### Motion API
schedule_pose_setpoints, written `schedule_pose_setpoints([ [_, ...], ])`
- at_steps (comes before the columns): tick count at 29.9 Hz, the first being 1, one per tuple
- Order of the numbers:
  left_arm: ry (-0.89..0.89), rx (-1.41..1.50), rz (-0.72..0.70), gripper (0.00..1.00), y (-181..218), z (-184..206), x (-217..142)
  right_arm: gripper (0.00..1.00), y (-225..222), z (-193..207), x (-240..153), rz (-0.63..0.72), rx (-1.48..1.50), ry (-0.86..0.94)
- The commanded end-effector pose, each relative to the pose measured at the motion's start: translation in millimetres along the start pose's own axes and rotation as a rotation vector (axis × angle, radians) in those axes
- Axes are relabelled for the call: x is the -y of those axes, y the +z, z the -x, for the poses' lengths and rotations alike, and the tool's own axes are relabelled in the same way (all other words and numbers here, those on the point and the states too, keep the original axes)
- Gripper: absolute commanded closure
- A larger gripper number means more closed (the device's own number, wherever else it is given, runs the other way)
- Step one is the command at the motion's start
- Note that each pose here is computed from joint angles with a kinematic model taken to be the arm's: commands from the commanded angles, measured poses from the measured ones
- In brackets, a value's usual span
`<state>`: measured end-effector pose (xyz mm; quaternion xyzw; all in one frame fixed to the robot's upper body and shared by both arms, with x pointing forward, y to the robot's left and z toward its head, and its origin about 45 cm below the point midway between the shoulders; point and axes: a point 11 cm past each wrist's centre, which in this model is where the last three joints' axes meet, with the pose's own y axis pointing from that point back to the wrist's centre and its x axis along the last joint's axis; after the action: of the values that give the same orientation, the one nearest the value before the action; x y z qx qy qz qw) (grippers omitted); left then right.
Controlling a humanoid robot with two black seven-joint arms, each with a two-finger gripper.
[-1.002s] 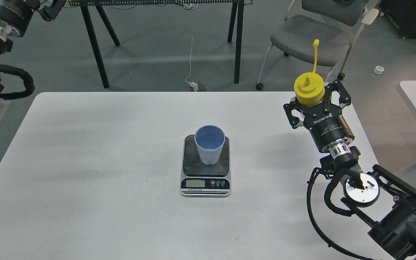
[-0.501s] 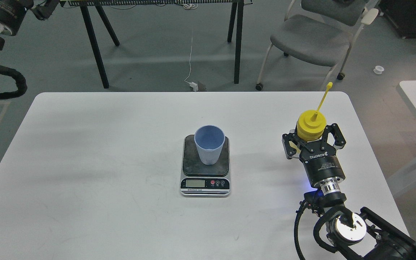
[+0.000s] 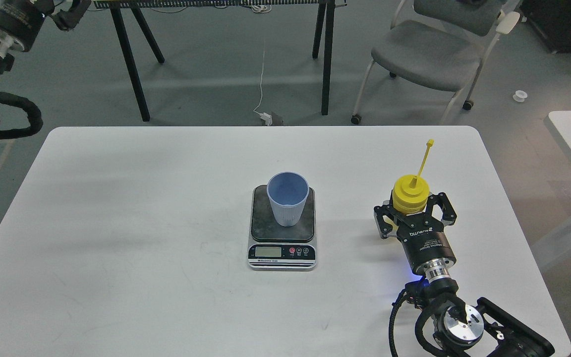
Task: Pour seasoning into cup on scale with both arms
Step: 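Lower the bottle onto the table with the right gripper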
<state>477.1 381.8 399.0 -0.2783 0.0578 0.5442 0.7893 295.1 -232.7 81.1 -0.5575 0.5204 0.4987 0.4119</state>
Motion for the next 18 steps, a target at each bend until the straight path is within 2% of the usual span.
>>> schedule_pose_setpoints([
  [1,0.005,0.003,0.000,0.01,0.5,-2.2,-1.9,0.48,1.0,0.6,0.0,0.004,0.001,-0.002],
  [4,0.005,0.004,0.001,0.01,1.5,-2.5,-2.0,0.39,3.9,-1.7,-2.6,0.015,0.001,0.005],
  [18,0.002,0.001,0.000,0.01,0.0,-1.0,-0.9,0.31,9.0,-6.7,-7.2,0.056,-0.012,0.019],
])
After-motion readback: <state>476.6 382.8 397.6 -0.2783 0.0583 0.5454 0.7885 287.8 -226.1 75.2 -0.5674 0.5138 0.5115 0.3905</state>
